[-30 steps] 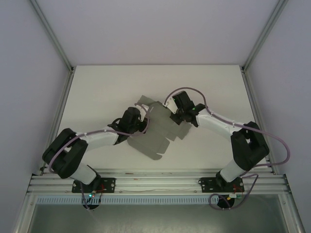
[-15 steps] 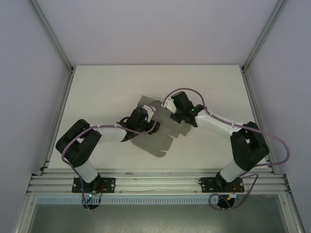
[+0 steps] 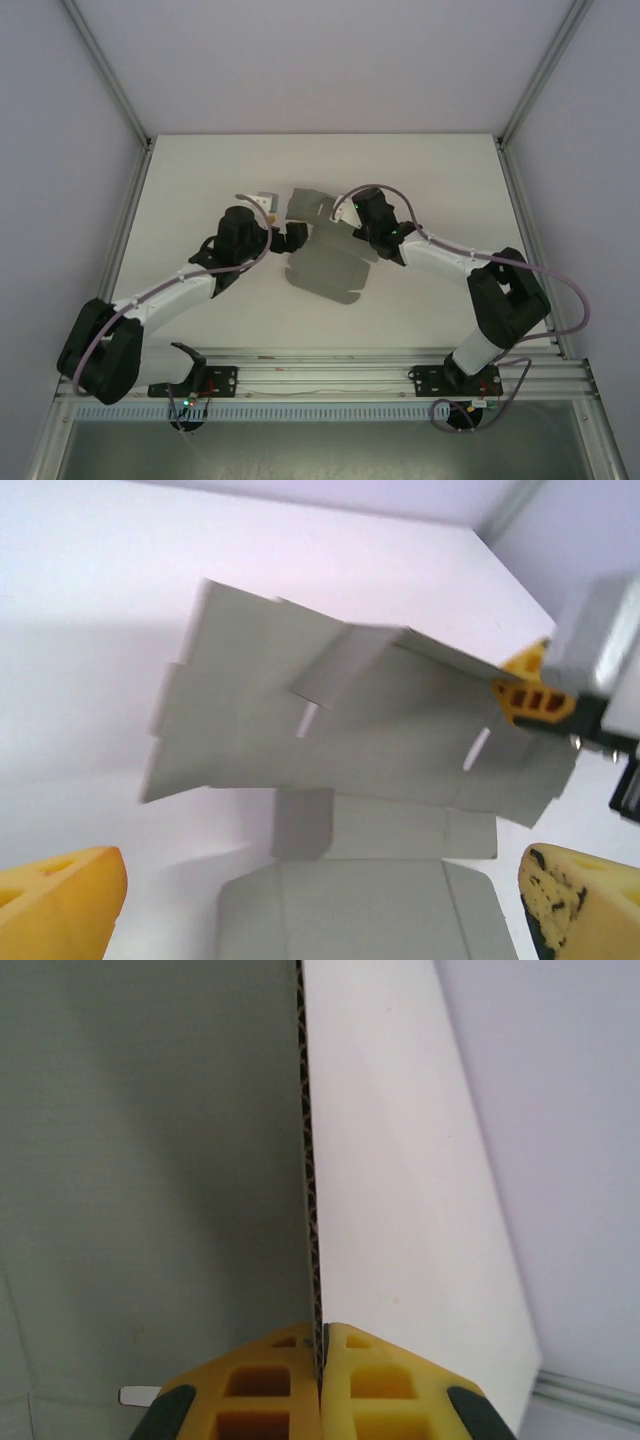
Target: Assemble paper box
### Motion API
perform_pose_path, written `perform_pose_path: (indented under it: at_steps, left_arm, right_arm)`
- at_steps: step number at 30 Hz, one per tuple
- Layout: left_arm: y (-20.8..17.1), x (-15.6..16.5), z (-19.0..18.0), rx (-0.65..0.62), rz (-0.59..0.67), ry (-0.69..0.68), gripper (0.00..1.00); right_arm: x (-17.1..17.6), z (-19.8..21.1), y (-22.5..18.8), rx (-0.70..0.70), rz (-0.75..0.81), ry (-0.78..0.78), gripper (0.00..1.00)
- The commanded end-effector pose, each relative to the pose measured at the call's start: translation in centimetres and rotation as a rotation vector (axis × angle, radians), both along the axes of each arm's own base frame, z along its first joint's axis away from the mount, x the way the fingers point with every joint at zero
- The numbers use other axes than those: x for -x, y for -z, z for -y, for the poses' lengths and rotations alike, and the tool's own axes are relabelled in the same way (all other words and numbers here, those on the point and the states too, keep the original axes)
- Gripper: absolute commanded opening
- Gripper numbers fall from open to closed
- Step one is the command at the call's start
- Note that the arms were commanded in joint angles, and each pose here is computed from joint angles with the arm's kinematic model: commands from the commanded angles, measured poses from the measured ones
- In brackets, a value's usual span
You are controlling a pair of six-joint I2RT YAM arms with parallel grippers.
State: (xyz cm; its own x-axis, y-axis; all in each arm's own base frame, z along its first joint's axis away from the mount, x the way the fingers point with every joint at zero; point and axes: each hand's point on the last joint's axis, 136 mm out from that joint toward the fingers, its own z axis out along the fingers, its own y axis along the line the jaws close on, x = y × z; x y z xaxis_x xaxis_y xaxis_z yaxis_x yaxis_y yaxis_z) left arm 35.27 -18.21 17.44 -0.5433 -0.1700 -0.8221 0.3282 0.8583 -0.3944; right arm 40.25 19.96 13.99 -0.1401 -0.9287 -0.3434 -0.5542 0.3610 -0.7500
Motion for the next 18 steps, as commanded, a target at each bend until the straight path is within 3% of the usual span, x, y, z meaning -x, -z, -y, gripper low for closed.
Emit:
perform_pose_path:
  at_steps: [1, 10, 18]
  left_arm:
    - [0.8, -0.3, -3.4, -0.019, -0.101, -0.170, 1.00]
    - [1.6, -3.7, -9.4, 0.116, -0.191, -0.425, 1.00]
    - [3.2, -6.6, -12.6, 0.077, -0.222, -0.523, 1.00]
  right_arm:
    - [-1.8, -0.6, -3.1, 0.056, 0.180, -0.014, 0.00]
    - [-3.3, -1.6, -3.3, 0.228, 0.369, -0.066, 0.00]
    - [-4.3, -3.1, -3.2, 0.249, 0.509, -0.085, 0.00]
